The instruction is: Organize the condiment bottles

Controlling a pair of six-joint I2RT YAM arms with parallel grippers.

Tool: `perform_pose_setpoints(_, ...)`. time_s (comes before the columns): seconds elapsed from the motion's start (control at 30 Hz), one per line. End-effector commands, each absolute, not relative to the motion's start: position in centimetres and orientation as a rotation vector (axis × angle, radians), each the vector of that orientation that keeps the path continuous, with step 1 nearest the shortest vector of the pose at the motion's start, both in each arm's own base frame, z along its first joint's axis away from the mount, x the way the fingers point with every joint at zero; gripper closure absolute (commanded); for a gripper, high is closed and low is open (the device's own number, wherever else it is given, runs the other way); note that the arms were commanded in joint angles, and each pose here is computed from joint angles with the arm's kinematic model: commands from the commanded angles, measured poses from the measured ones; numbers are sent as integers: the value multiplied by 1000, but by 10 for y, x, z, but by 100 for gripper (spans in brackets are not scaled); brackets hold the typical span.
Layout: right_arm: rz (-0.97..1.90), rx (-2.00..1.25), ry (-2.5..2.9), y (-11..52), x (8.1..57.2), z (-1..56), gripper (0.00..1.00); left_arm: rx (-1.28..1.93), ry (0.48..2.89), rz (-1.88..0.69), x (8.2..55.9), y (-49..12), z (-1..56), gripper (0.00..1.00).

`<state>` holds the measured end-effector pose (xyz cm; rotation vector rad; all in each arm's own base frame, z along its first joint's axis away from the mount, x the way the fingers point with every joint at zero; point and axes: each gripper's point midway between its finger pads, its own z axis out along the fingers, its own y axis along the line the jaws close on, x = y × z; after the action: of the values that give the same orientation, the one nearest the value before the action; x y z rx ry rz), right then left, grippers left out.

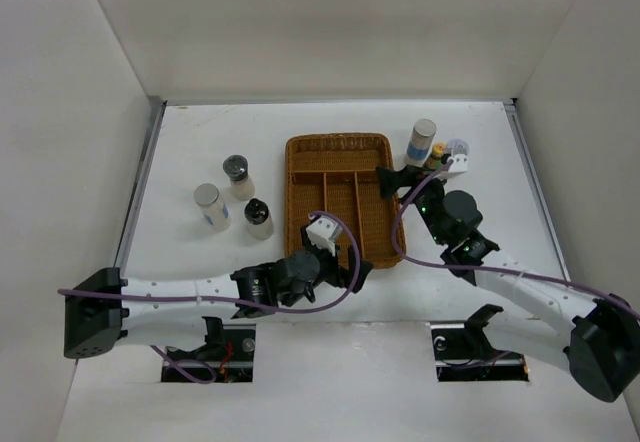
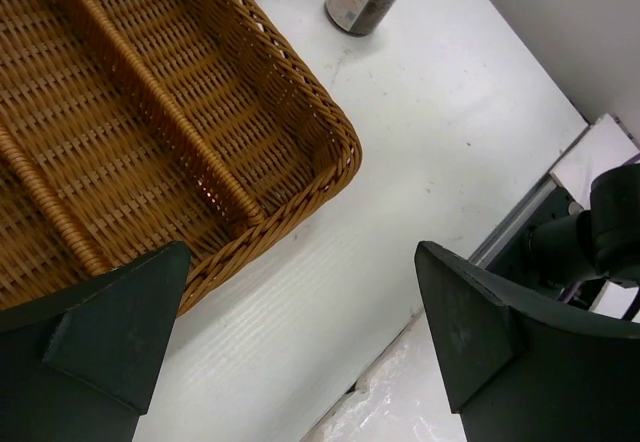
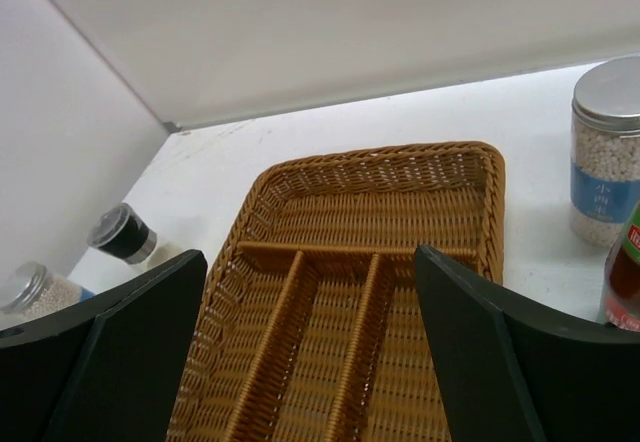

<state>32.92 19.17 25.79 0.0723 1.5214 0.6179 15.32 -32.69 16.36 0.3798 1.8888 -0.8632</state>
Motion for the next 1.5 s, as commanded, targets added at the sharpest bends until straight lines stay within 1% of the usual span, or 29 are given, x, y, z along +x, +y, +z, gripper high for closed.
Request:
perform_pose_setpoints(0.0, 710, 78, 1465, 200, 315, 270, 10, 330, 1851, -874, 156, -327, 189, 0)
perform_pose_setpoints(0.13, 743, 72, 1482, 206, 304, 257, 10, 302, 1845, -860, 161, -318, 189, 0)
perform_pose_setpoints(0.23, 750, 80, 1499, 208, 306, 251, 13, 270, 1833, -831, 169, -314, 193, 0)
perform_pose_setpoints(0.33, 764, 82, 1502, 211, 305, 251, 20, 210, 1809, -775, 180, -305, 203, 0)
perform_pose_setpoints(0.4, 778, 83, 1491, 211, 302, 255, 35, 161, 1779, -736, 188, -296, 216, 0)
perform_pose_setpoints(0.53, 793, 96, 1486, 210, 298, 258, 74, 112, 1695, -683, 201, -284, 255, 0)
perform_pose_setpoints(0.57, 790, 97, 1494, 210, 298, 257, 83, 96, 1670, -670, 206, -280, 268, 0)
perform_pose_setpoints(0.63, 775, 99, 1520, 210, 301, 252, 91, 50, 1626, -622, 218, -268, 291, 0)
perform_pose_setpoints(0.7, 759, 102, 1552, 212, 304, 246, 93, -3, 1594, -594, 232, -258, 310, 0)
perform_pose_setpoints(0.77, 752, 103, 1570, 213, 306, 240, 93, -50, 1573, -552, 250, -247, 326, 1)
perform_pose_setpoints(0.8, 750, 101, 1576, 215, 307, 238, 92, -59, 1568, -541, 256, -244, 331, 10)
perform_pose_setpoints(0.83, 749, 95, 1587, 217, 309, 236, 91, -81, 1560, -518, 265, -238, 337, 30)
perform_pose_setpoints(0.87, 753, 84, 1599, 221, 309, 234, 90, -109, 1559, -483, 275, -231, 340, 47)
perform_pose_setpoints(0.9, 761, 67, 1614, 226, 309, 232, 89, -131, 1565, -448, 284, -224, 340, 55)
perform_pose_setpoints(0.93, 777, 40, 1634, 233, 306, 229, 88, -160, 1573, -402, 294, -214, 340, 59)
perform_pose_setpoints(0.97, 799, 10, 1649, 242, 304, 227, 87, -185, 1586, -353, 304, -205, 338, 61)
perform_pose_setpoints(1.03, 840, -47, 1675, 257, 300, 224, 84, -225, 1614, -267, 319, -190, 332, 60)
perform_pose_setpoints(1.07, 863, -75, 1686, 264, 297, 222, 81, -240, 1629, -225, 327, -182, 328, 57)
perform_pose_setpoints(1.1, 881, -101, 1698, 271, 295, 219, 77, -262, 1639, -185, 334, -173, 325, 51)
perform_pose_setpoints(1.13, 895, -119, 1706, 276, 293, 216, 69, -286, 1645, -148, 341, -163, 322, 45)
perform_pose_setpoints(1.2, 899, -130, 1719, 280, 294, 210, 47, -329, 1662, -63, 355, -144, 313, 37)
perform_pose_setpoints(1.27, 901, -136, 1733, 283, 295, 204, 33, -352, 1700, -3, 365, -130, 303, 26)
perform_pose_setpoints(1.3, 897, -137, 1740, 283, 295, 201, 28, -355, 1725, 33, 367, -125, 297, 21)
perform_pose_setpoints(1.37, 894, -138, 1748, 284, 296, 199, 22, -375, 1773, 102, 373, -109, 282, 15)
perform_pose_setpoints(1.47, 893, -139, 1751, 285, 297, 197, 17, -435, 1838, 118, 384, -89, 259, 12)
